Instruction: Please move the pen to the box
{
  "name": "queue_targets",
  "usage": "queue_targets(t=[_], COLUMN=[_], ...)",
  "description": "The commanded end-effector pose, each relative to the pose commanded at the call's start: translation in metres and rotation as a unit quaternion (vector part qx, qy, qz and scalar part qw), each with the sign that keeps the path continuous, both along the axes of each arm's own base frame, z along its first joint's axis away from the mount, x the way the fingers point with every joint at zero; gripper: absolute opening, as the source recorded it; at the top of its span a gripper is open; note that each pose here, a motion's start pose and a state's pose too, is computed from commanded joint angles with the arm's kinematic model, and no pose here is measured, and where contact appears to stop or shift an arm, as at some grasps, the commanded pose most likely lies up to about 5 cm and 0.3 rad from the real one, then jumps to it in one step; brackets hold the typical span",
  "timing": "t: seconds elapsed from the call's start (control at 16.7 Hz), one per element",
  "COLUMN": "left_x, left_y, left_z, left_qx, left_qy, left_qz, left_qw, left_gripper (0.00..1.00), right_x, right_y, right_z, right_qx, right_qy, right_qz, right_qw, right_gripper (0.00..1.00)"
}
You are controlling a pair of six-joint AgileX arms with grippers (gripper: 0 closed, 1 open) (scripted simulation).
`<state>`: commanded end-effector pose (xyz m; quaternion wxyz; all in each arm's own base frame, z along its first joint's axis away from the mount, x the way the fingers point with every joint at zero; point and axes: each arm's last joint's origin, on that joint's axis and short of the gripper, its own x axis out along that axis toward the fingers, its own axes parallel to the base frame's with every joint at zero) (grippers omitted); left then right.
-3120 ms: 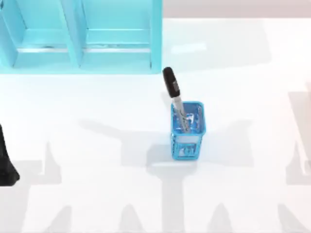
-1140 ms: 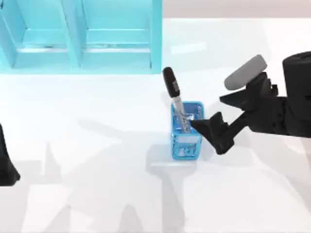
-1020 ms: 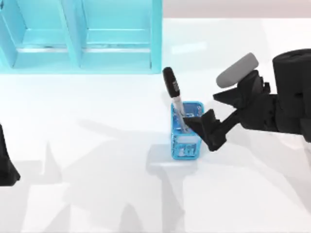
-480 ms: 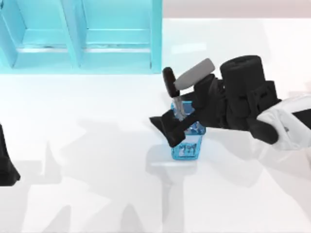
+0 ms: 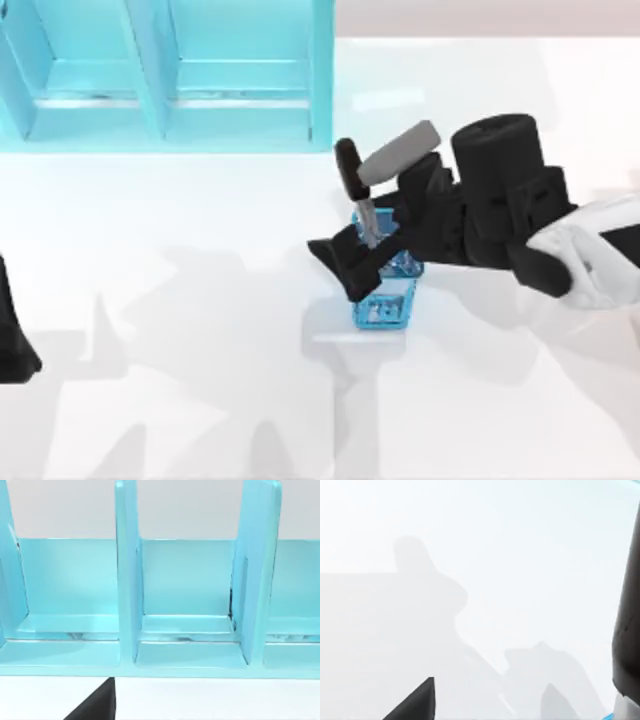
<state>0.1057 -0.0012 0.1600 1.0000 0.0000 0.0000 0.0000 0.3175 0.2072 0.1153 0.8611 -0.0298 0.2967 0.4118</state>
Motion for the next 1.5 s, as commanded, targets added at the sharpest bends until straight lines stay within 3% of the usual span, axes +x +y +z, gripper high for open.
queue_targets(t=[0.48,1.14,1.5], left_x=[0.000,0.000,0.000], left_y=[0.000,0.000,0.000], left_z=[0.000,0.000,0.000], left_qx=[0.000,0.000,0.000], left_qy=[0.000,0.000,0.000], left_qz=[0.000,0.000,0.000], left_qw=[1.000,1.000,1.000], left_gripper=[1.00,1.00,1.00], right_x=[0.000,0.002,0.021], right_y=[0.000,-0.002,-0.054], right_z=[0.000,0.005,0.056], right_qx=[0.000,0.003,-0.010], right_qy=[0.000,-0.002,0.006], right_qz=[0.000,0.002,0.006], right_qw=[1.000,1.000,1.000], right_gripper=[0.02,0.00,0.00])
